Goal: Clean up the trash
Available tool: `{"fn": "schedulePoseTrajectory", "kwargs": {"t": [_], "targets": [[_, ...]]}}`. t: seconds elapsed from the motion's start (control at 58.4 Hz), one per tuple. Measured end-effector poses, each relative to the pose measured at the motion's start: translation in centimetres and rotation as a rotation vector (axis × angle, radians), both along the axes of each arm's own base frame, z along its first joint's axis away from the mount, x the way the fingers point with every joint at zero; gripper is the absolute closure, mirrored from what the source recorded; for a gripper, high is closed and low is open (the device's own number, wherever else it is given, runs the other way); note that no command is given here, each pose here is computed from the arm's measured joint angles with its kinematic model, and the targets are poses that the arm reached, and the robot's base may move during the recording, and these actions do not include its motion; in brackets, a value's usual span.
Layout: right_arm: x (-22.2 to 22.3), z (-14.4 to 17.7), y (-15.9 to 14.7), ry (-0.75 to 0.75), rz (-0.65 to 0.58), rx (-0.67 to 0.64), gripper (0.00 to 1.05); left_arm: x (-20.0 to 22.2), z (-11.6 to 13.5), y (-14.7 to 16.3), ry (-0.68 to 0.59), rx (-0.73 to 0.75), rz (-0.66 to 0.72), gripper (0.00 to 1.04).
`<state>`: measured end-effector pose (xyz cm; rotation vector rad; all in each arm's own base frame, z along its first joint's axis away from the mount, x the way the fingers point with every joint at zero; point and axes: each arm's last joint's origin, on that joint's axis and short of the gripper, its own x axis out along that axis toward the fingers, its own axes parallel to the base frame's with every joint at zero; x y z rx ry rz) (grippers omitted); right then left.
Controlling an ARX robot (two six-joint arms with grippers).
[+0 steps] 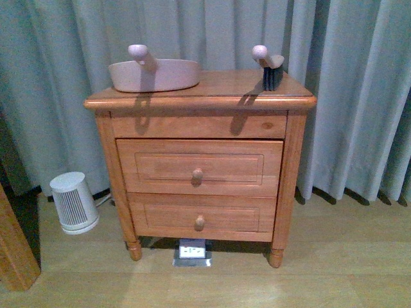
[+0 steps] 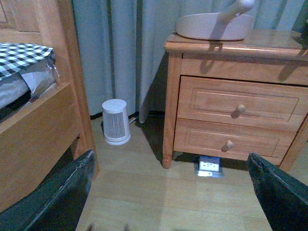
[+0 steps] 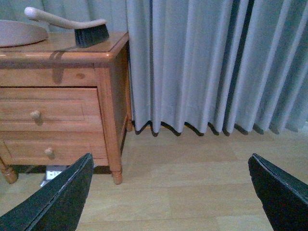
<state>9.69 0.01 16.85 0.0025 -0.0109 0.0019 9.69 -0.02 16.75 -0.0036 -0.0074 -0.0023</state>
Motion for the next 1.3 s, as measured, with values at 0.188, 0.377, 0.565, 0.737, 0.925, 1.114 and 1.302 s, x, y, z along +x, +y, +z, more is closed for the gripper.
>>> {"fn": "schedulePoseTrajectory", "kwargs": {"t": [0.188, 0.377, 0.565, 0.737, 0.925, 1.114, 1.302], "targets": [[0.00, 0.00, 0.00, 0.000, 0.000, 0.000, 0.07, 0.00, 0.00, 0.00, 0.000, 0.000, 0.000, 0.08], [0.00, 0.00, 0.00, 0.000, 0.000, 0.000, 0.07, 0.00, 0.00, 0.00, 0.000, 0.000, 0.000, 0.08], [0.00, 0.00, 0.00, 0.000, 0.000, 0.000, 0.07, 0.00, 0.00, 0.00, 0.000, 0.000, 0.000, 0.08], [0.00, 0.00, 0.00, 0.000, 0.000, 0.000, 0.07, 0.00, 0.00, 0.00, 0.000, 0.000, 0.000, 0.08], [0.00, 0.00, 0.00, 0.000, 0.000, 0.000, 0.07, 0.00, 0.00, 0.00, 0.000, 0.000, 0.000, 0.08], [0.00, 0.00, 0.00, 0.000, 0.000, 0.000, 0.07, 0.00, 0.00, 0.00, 0.000, 0.000, 0.001, 0.08], [0.00, 0.00, 0.00, 0.000, 0.000, 0.000, 0.07, 0.00, 0.00, 0.00, 0.000, 0.000, 0.000, 0.08]]}}
